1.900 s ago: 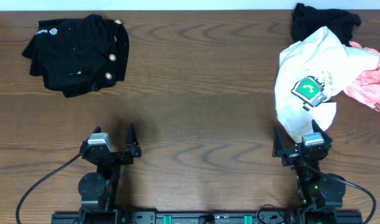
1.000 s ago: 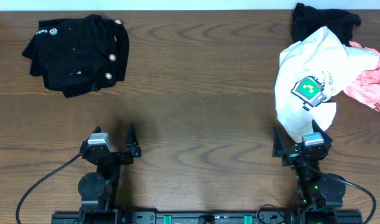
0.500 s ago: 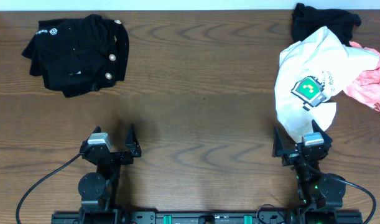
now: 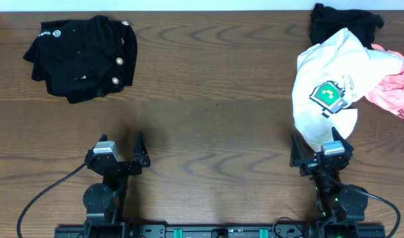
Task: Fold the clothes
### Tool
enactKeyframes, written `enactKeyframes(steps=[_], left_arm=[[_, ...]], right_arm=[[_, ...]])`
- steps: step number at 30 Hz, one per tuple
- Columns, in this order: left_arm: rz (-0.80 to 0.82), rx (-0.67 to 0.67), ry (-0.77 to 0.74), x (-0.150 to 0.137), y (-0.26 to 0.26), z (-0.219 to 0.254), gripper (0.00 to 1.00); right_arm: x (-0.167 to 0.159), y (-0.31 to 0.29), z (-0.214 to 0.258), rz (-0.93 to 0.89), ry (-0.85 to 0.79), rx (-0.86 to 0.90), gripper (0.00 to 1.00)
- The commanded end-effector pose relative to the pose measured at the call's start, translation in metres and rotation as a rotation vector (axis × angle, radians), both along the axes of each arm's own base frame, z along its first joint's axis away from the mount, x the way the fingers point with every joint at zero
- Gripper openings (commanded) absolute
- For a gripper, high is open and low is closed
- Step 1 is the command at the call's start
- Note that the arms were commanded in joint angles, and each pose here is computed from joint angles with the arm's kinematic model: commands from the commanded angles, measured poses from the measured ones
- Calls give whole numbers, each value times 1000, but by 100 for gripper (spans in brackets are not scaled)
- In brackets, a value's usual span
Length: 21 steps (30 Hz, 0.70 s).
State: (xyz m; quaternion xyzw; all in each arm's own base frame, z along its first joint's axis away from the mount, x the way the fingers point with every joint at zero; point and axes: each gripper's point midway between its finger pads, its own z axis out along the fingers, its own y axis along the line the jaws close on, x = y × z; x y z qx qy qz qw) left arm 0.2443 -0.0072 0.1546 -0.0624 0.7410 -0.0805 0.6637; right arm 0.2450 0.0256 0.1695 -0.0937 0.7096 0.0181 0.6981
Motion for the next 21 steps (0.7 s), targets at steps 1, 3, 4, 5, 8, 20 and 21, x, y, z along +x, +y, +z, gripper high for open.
enactKeyframes(steps=[1,3,4,5,8,20,21], left_arm=[[-8,-10,14,1,-1,-9,98],[-53,-15,-31,1,-9,2,98],[-86,-17,-55,1,-15,8,98],[-122,-18,-78,0,-21,14,98],[-223,-41,-171,-4,-37,41,98],[-324,-103,9,26,-56,110,98],[-347,-113,55,32,-60,114,98]], right_arm=[[-6,22,16,135,-59,34,99],[-10,33,27,206,-105,27,99],[-11,34,29,209,-116,26,99],[-11,34,30,210,-120,30,99],[-12,34,41,215,-118,136,99],[22,32,112,192,102,204,99],[29,32,114,188,144,209,99]])
